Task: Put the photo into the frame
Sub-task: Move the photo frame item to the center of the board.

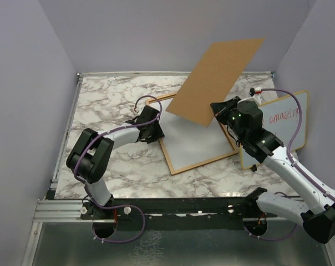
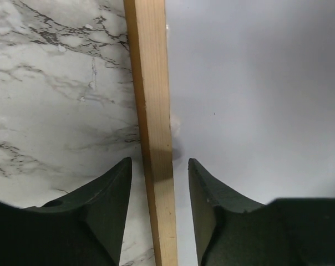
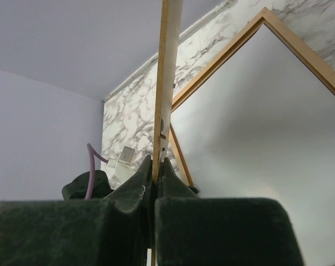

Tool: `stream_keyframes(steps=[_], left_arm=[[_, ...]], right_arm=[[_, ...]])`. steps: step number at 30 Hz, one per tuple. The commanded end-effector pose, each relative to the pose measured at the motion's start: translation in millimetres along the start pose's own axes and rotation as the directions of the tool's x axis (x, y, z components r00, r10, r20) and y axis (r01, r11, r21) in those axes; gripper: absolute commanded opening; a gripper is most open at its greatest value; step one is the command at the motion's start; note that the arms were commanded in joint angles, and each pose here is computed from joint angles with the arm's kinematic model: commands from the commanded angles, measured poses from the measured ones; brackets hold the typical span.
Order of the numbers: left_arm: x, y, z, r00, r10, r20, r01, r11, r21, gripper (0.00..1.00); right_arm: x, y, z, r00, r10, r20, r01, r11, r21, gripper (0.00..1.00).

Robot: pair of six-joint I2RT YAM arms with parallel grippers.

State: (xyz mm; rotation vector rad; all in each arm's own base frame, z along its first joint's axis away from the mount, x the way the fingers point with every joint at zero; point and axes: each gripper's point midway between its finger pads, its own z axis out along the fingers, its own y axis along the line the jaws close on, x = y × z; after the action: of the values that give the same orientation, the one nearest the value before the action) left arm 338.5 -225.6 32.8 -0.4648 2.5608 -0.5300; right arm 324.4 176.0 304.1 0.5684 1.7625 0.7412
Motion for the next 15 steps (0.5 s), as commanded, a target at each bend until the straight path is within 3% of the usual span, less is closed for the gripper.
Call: stream_keyframes(steps=[1, 15], left_arm=[[8, 34, 5, 0.999, 0.039, 0.002, -0.038, 0.989, -0.141, 0.44], [-9, 74, -8, 0.986, 0.164, -0.029, -0.166, 0.947, -0.275, 0.31]], right_arm=[[-29, 14, -9, 0.995, 0.015, 0.100, -0.011, 0.999, -0.045, 0.01], [-18, 14, -23, 0.999, -0.025, 0.026, 0.027, 0.997, -0.071, 0.00]])
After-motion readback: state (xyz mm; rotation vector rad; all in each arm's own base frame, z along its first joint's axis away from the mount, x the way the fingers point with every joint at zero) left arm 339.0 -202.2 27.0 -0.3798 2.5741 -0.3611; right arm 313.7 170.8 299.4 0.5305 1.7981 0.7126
